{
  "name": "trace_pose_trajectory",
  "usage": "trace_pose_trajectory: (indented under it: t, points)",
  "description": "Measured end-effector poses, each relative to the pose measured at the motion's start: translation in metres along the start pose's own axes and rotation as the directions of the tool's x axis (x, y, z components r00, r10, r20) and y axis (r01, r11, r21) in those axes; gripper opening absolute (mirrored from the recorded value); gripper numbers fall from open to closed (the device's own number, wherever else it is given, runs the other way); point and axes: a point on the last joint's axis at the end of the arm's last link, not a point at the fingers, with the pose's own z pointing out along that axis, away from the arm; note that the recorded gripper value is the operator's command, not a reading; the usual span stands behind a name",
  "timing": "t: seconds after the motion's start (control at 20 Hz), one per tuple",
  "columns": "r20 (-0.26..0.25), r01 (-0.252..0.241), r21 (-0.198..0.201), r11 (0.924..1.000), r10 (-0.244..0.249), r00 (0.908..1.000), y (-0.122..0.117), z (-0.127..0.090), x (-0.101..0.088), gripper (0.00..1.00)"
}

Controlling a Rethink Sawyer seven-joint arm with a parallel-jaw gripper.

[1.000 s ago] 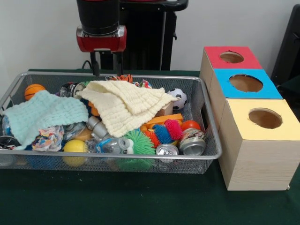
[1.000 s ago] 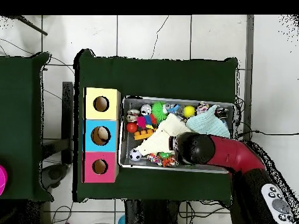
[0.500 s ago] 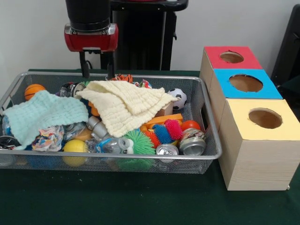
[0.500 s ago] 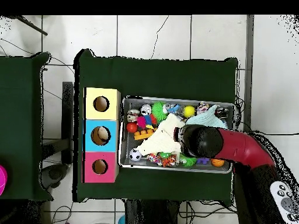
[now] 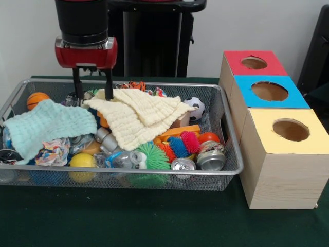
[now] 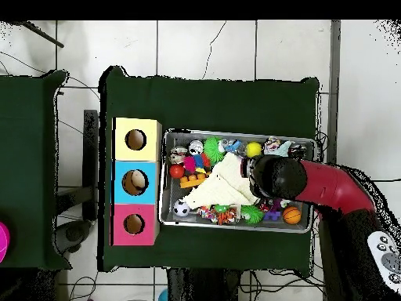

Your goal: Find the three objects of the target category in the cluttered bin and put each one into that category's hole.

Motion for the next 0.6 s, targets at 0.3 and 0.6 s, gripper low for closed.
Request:
trace_pose_trajectory:
  t: [0.3,0.6]
  points:
    - [-0.003,-0.006,-0.006,1.0,0.006,1.0,-0.003,0.01,-0.004,1.0]
    - [-0.008,-0.011,-0.015,0.9998,0.011,0.9999,-0.005,0.021,-0.007,1.0]
